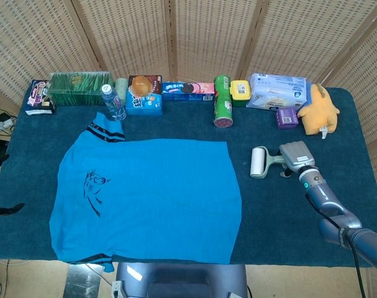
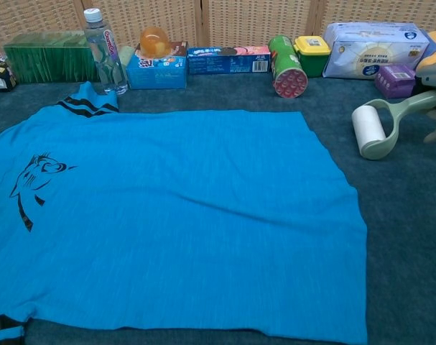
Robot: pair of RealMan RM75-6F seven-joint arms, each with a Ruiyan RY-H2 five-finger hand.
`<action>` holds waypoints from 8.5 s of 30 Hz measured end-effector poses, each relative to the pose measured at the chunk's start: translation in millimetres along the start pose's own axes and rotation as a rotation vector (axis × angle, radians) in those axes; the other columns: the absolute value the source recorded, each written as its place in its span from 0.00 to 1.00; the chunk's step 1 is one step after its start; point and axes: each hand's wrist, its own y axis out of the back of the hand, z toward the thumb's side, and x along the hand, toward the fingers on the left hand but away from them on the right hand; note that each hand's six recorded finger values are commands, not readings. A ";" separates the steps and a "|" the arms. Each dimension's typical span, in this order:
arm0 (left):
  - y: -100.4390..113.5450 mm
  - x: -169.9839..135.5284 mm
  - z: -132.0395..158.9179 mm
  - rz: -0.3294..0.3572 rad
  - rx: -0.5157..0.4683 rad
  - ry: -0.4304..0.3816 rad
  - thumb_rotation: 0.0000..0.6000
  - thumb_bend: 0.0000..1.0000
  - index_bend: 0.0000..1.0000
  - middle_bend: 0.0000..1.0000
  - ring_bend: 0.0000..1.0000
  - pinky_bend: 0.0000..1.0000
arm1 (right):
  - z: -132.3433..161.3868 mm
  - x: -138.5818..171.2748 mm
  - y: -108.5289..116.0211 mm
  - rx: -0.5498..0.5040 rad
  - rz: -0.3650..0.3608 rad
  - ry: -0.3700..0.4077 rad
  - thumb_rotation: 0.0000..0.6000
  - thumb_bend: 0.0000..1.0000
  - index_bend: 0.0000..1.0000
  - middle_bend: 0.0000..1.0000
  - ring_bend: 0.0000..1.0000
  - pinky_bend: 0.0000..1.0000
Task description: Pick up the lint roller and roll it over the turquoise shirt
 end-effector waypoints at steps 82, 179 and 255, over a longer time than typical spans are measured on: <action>-13.2 -4.4 12.4 -0.023 -0.045 -0.105 1.00 0.08 0.00 0.00 0.00 0.02 | 165.6 23.6 81.7 0.343 0.161 -0.009 1.00 1.00 0.90 0.85 0.81 1.00; -37.1 -13.2 -7.4 -0.061 -0.109 -0.019 1.00 0.08 0.00 0.00 0.00 0.02 | 360.2 21.9 46.6 0.494 0.252 0.035 1.00 1.00 0.90 0.85 0.82 1.00; -36.1 -5.7 28.9 -0.089 -0.069 -0.100 1.00 0.08 0.00 0.00 0.00 0.02 | 32.4 -0.1 46.9 0.190 0.214 -0.085 1.00 0.01 0.00 0.00 0.00 0.15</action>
